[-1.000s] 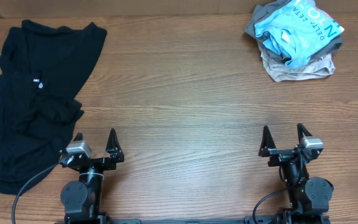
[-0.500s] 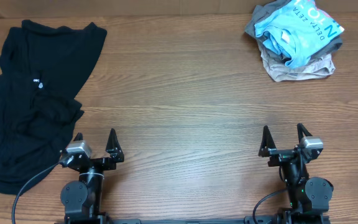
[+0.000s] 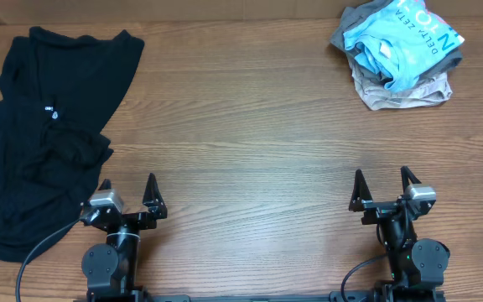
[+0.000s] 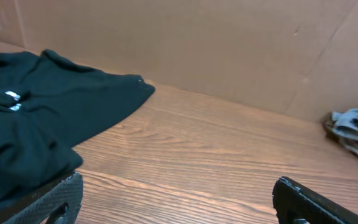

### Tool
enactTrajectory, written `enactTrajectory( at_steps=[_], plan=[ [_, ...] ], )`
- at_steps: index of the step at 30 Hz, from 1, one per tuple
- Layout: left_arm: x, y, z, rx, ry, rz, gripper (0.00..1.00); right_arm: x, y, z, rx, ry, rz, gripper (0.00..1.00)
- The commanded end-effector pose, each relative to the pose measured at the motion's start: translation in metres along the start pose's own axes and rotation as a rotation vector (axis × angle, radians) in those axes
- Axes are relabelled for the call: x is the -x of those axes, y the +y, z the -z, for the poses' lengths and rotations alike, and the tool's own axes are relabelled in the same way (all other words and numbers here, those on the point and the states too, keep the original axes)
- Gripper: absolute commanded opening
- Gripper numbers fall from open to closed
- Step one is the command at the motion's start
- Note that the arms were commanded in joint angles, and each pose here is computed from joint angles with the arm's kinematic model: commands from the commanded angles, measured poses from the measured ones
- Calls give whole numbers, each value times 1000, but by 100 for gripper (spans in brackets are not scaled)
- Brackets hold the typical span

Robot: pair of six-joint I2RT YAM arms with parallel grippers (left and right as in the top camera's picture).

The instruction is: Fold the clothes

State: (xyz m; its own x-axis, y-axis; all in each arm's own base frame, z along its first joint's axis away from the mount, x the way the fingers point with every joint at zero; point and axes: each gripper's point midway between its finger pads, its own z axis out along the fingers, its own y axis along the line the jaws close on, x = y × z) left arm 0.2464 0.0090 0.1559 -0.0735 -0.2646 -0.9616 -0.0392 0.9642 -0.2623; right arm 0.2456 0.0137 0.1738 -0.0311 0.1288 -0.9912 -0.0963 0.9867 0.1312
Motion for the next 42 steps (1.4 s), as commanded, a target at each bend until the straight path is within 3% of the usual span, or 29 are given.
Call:
enactTrajectory(
  at_steps=[1,14,19,29,36,42],
  plan=[
    [0,6,0,34,-7,-57,100,-1,-2,0,-5,-6,-5,100],
    [0,6,0,35,-7,-57,100,-1,-5,0,-27,-8,-5,100],
    [1,0,0,6,-7,-58,100,7,7,0,44,-34,-66,100],
    [45,-22,13,-42,35,-109,100,42,34,6,177,-45,-85,100],
    [87,-33,0,-19,172,-115,100,84,53,-4,256,23,-120,100],
    [96,-38,-19,-1,437,-150,100,99,68,-36,331,222,-180,100]
  ],
)
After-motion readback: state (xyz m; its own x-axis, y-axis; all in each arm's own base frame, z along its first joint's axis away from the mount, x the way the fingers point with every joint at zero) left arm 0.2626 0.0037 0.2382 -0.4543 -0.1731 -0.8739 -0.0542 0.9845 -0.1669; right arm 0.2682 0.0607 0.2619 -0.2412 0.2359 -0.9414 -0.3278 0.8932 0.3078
